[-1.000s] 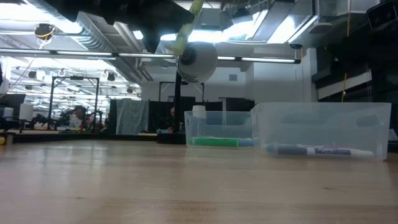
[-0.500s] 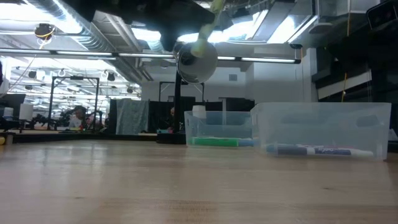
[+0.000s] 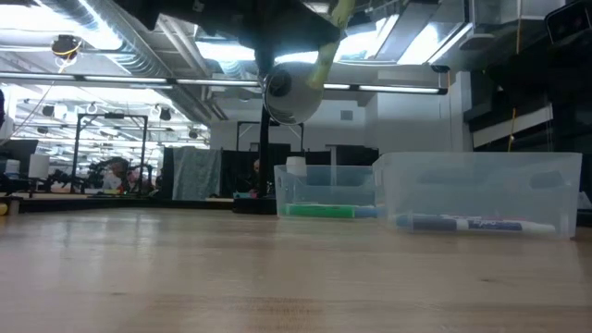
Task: Pick & Place Markers
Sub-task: Put the light green highlighter pen into the top transparent bin
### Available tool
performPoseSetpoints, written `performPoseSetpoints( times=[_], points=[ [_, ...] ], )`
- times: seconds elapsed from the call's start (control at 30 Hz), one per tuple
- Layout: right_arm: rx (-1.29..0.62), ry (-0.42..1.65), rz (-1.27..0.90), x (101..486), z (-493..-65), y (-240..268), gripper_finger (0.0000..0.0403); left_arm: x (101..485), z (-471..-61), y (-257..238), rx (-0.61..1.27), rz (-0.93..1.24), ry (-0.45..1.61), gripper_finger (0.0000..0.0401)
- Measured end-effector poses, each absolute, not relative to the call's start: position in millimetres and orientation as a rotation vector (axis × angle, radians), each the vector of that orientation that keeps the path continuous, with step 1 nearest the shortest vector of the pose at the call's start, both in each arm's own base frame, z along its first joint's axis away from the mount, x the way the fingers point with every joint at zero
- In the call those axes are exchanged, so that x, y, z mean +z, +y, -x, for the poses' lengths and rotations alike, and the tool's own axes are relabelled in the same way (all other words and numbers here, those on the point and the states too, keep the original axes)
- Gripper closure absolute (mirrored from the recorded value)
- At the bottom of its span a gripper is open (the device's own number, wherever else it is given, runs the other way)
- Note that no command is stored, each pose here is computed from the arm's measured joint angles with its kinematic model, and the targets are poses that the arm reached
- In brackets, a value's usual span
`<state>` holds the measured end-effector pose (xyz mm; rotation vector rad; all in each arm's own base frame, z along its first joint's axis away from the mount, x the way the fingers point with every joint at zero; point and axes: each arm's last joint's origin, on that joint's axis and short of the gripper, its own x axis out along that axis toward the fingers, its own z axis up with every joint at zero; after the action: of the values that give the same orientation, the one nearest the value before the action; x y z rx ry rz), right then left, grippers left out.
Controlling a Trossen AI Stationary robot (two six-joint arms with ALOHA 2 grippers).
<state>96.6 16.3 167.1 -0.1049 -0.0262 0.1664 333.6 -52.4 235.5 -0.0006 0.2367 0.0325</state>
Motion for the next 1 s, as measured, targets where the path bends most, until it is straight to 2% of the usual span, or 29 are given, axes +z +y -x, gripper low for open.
performPoseSetpoints(
  times=[0.4,0.73,1.0],
  points=[
    [0.166,-0.026,0.105,167.1,-96.6,16.3,0.0267,235.6,-337.5,-7.3,0.171,-0.016,0.238,0.0349],
    [0.166,-0.026,0.105,167.1,-96.6,16.3,0.0267,235.5,-335.6,35.6,0.288,-0.138,0.261,0.0349],
    [0.166,-0.026,0.105,167.1,-96.6,16.3,0.0267,235.6,-333.7,50.5,0.32,-0.21,0.277,0.0349]
  ],
)
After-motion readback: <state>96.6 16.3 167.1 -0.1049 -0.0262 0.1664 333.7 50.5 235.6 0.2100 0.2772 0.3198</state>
